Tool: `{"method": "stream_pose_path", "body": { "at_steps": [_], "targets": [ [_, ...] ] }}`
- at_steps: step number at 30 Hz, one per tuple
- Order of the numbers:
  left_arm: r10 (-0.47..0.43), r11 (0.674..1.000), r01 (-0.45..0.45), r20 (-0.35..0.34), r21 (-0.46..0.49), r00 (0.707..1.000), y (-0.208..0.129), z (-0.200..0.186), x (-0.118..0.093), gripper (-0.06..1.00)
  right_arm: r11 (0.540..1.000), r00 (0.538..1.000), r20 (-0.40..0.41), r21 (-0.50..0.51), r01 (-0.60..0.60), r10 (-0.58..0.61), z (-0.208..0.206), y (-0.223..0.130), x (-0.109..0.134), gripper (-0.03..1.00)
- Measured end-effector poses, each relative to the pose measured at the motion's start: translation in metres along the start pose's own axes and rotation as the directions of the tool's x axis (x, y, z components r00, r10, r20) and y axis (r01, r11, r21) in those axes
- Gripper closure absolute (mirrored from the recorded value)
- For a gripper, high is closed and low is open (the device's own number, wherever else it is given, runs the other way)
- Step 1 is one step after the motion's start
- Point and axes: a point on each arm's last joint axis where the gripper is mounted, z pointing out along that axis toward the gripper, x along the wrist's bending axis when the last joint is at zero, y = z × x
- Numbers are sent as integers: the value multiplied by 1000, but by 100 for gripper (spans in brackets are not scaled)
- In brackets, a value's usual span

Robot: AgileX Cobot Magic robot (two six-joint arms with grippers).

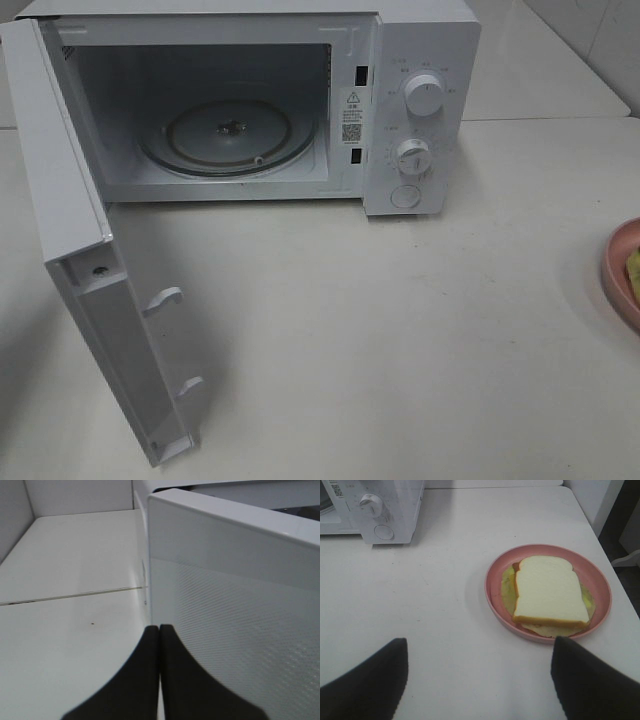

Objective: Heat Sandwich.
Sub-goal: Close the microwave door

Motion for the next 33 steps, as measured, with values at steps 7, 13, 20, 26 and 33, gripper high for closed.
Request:
{"method": "stream_pose_path", "body": {
  "at_steps": [7, 13, 20, 26, 33],
  "targets": [
    [-17, 1000, 15, 102, 18, 995, -5, 17, -12, 94, 1000, 1000, 0, 0, 0, 0, 0, 0, 0, 20],
    [42, 998, -48, 182, 29, 982, -10, 25, -34, 94, 1000, 1000, 0, 0, 0, 0, 0, 0, 0, 20],
    [5, 999, -11, 186, 31, 983, -9, 34, -51, 94, 1000, 1000, 0, 0, 0, 0, 0, 0, 0, 20],
    [23, 1000, -27, 216, 17, 976, -5, 46, -68, 94, 1000, 1000, 0, 0, 0, 0, 0, 0, 0, 20],
    [27, 999, -32, 215, 21, 976, -6, 57, -90, 94, 1000, 1000, 0, 0, 0, 0, 0, 0, 0, 20]
  ]
}}
